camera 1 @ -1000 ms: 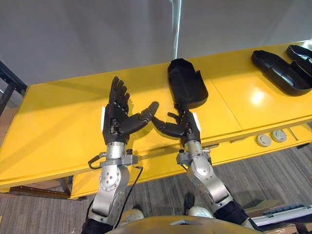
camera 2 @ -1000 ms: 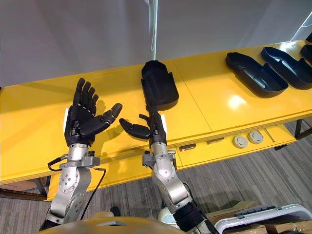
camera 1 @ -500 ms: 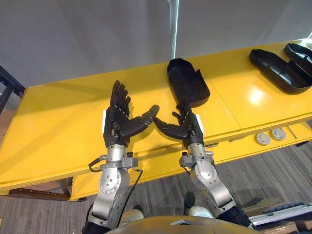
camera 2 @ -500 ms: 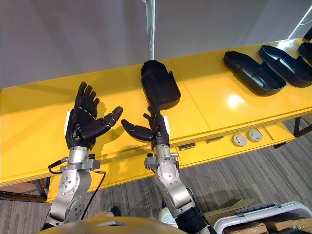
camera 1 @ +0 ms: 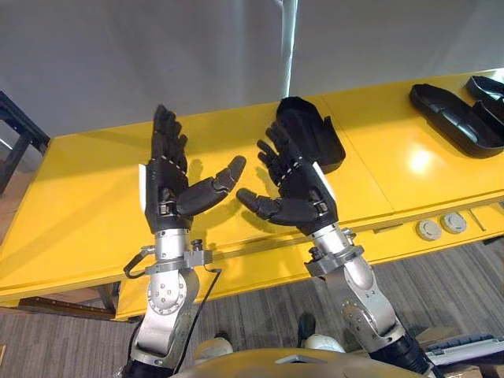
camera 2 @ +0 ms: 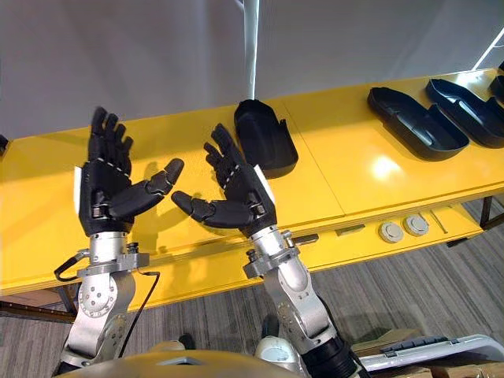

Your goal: Walk over and take three plastic housings, then place them on the shelf

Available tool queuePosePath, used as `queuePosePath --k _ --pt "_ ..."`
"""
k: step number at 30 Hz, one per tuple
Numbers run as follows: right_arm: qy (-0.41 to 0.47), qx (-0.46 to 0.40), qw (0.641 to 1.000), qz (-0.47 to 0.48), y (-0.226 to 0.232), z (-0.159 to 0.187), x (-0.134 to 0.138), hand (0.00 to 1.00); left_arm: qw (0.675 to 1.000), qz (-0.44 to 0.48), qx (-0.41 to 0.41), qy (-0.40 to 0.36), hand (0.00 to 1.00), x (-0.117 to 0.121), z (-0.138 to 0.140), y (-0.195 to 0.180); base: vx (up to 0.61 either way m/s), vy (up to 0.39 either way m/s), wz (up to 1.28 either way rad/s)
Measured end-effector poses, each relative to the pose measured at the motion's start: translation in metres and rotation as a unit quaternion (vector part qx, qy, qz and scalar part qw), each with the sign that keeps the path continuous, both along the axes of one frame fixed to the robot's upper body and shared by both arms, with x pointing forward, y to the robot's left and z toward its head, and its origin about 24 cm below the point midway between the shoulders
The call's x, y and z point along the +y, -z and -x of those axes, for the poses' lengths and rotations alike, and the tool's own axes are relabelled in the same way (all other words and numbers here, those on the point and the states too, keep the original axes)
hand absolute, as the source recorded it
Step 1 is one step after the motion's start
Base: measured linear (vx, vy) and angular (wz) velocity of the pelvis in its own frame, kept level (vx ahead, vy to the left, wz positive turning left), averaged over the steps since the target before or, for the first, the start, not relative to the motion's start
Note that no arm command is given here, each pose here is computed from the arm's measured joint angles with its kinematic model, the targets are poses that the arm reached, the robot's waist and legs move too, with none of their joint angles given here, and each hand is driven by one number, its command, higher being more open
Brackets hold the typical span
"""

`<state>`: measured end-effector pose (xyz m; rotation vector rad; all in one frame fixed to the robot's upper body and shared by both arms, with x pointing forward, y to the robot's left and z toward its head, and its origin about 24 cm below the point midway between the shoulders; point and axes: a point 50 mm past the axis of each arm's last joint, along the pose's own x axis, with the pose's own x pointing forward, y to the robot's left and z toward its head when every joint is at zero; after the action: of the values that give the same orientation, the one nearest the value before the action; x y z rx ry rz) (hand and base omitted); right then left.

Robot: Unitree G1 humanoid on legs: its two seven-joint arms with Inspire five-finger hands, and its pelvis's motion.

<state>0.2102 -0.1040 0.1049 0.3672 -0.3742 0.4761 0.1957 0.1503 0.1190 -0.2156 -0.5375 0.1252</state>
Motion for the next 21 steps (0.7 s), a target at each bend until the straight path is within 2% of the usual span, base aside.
queuePosePath --k 5,10,16,21 --pt "0.115 0.015 0.993 -0.036 0.004 0.013 -0.034 1.00 0.998 -0.010 -0.051 0.044 1.00 -0.006 0.007 -0.013 0.01 0.011 -0.13" --pt "0.249 0.075 0.964 -0.049 0.021 0.025 -0.066 1.00 0.995 0.011 -0.053 0.078 1.00 -0.012 0.015 -0.010 0.04 0.015 -0.88" --pt "0.341 0.135 0.930 -0.009 0.046 0.048 -0.108 1.00 0.998 0.034 -0.013 0.050 1.00 -0.016 -0.001 0.005 0.01 0.001 -1.17" --pt "0.396 0.217 0.892 0.035 0.077 0.076 -0.124 1.00 0.998 0.046 0.003 0.032 1.00 -0.019 -0.006 0.009 -0.06 0.009 -1.06"
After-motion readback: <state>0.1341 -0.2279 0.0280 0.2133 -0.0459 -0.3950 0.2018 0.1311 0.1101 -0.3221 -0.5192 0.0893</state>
